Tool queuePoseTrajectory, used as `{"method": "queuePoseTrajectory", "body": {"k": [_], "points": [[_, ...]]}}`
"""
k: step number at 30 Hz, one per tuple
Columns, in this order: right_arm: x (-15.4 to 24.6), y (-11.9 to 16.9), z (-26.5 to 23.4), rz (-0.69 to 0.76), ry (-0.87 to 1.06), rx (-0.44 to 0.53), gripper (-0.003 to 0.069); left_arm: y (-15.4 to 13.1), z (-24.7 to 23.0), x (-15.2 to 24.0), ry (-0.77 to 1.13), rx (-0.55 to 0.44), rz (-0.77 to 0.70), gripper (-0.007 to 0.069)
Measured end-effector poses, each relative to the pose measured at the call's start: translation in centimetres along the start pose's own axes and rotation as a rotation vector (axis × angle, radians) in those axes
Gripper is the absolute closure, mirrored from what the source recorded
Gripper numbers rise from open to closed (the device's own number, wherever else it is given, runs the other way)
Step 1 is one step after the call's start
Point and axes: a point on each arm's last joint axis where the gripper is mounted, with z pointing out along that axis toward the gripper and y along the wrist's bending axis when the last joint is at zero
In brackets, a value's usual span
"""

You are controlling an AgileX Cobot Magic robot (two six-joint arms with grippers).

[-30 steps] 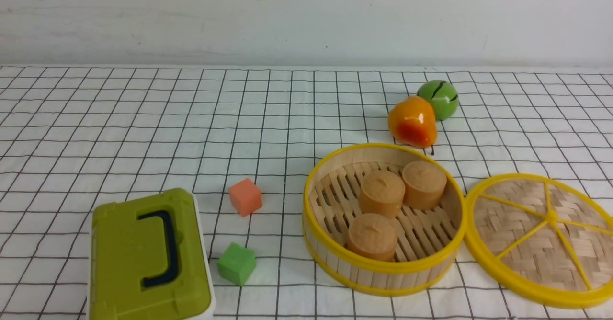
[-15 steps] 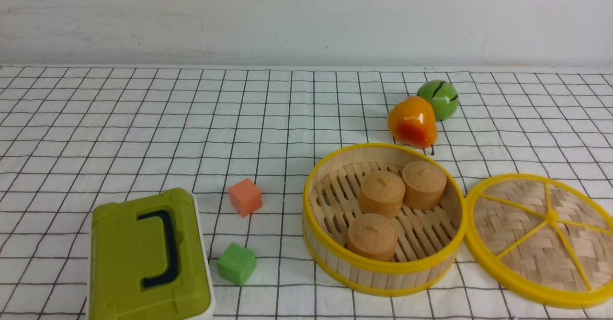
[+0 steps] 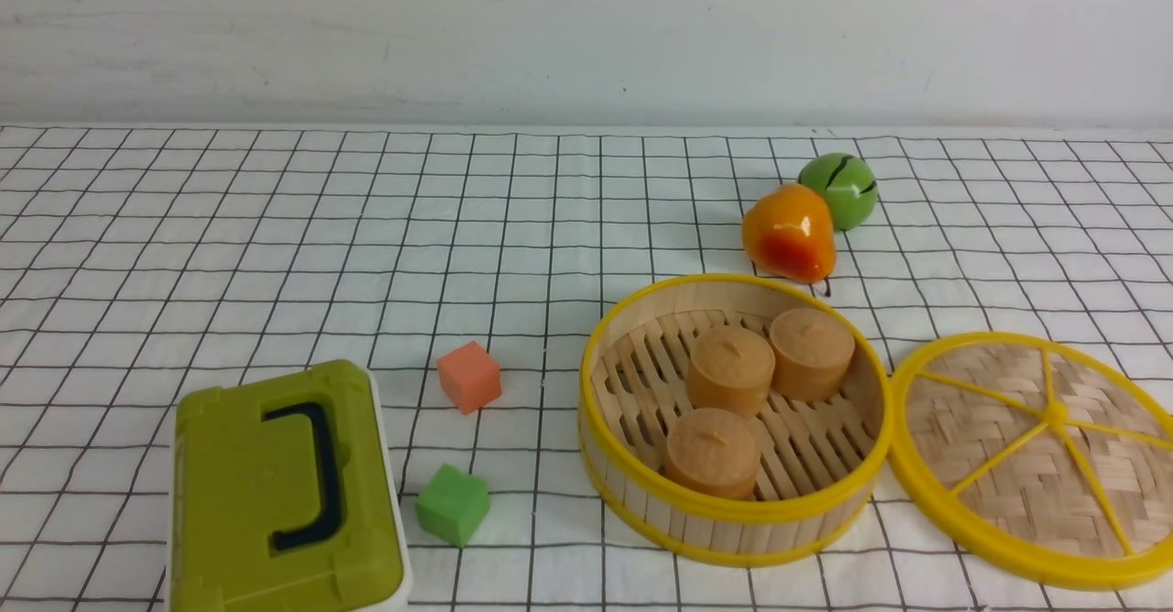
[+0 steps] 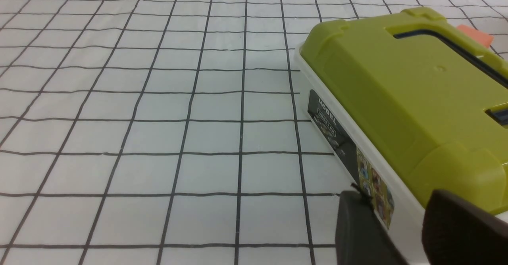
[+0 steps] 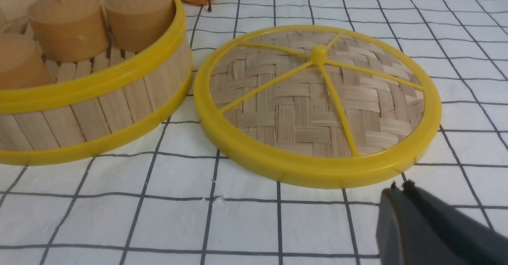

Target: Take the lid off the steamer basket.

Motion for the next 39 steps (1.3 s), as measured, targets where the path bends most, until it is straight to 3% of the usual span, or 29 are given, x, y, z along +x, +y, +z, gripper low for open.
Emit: {"method": "queuePoseTrajectory", "body": {"k": [39], "points": [[0.00, 0.00, 0.00, -0.001, 0.000, 0.000, 0.0624, 0.00, 0.00, 0.00, 0.000, 0.000, 0.000, 0.0386]]}}
